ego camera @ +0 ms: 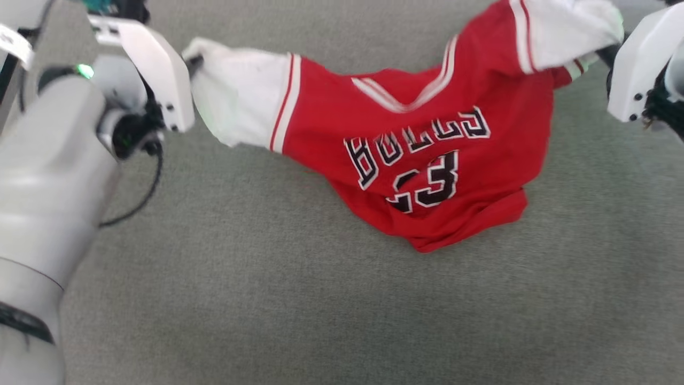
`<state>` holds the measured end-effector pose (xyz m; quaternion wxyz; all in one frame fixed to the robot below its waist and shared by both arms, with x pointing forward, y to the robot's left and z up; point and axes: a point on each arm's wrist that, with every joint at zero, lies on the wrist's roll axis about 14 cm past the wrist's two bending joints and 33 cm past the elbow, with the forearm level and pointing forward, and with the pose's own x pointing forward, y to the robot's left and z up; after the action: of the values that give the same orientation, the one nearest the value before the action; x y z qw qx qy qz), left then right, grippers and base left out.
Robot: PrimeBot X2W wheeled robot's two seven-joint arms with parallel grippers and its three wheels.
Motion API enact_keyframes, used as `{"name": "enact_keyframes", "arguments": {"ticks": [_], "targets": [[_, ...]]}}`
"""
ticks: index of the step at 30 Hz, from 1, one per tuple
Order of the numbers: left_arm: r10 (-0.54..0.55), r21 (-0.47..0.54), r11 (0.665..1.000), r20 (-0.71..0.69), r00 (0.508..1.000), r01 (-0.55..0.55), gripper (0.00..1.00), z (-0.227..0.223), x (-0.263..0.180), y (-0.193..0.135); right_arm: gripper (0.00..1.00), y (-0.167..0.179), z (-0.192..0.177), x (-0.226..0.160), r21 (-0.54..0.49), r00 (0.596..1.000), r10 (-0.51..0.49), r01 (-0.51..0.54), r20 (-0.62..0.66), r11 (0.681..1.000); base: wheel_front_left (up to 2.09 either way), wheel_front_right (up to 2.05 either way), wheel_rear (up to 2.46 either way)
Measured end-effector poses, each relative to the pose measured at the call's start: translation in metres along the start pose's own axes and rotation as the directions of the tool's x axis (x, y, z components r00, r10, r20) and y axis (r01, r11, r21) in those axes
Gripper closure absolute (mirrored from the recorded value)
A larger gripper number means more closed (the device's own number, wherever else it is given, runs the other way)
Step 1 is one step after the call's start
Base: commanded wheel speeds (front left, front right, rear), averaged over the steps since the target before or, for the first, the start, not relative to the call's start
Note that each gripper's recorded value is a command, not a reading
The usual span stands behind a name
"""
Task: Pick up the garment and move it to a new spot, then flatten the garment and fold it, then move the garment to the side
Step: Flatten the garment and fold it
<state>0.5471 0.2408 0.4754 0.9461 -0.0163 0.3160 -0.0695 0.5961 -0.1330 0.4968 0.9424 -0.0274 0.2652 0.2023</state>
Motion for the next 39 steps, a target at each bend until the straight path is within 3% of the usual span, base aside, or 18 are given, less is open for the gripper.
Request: {"name": "enact_keyframes", "arguments": {"ticks": [9, 15, 24, 31, 39], "targets": [[-0.015, 0.083, 0.997, 0.185, 0.983, 0.000, 1.00, 0.093, -0.030, -0.015, 1.00, -0.004, 0.065, -0.053, -0.029, 0.983, -0.016, 0.022, 0.185, 0.999, 0.00, 0.00, 0.00], [-0.049, 0.136, 0.991, 0.313, 0.949, 0.006, 1.00, 0.152, -0.057, -0.033, 1.00, -0.004, 0.113, -0.095, -0.048, 0.943, -0.025, 0.043, 0.331, 0.998, 0.00, 0.00, 0.00], [-0.084, 0.188, 0.982, 0.436, 0.896, 0.001, 1.00, 0.208, -0.092, -0.053, 1.00, -0.008, 0.152, -0.140, -0.055, 0.892, -0.060, 0.094, 0.447, 0.994, 0.00, 0.00, 0.00], [-0.092, 0.194, 0.981, 0.483, 0.871, -0.005, 1.00, 0.232, -0.108, -0.060, 1.00, -0.012, 0.168, -0.157, -0.054, 0.873, -0.087, 0.128, 0.480, 0.990, 0.00, 0.00, 0.00], [-0.117, 0.201, 0.980, 0.536, 0.836, 0.008, 1.00, 0.253, -0.093, -0.071, 1.00, -0.025, 0.178, -0.133, -0.041, 0.855, -0.130, 0.174, 0.502, 0.984, 0.00, 0.00, 0.00]]}}
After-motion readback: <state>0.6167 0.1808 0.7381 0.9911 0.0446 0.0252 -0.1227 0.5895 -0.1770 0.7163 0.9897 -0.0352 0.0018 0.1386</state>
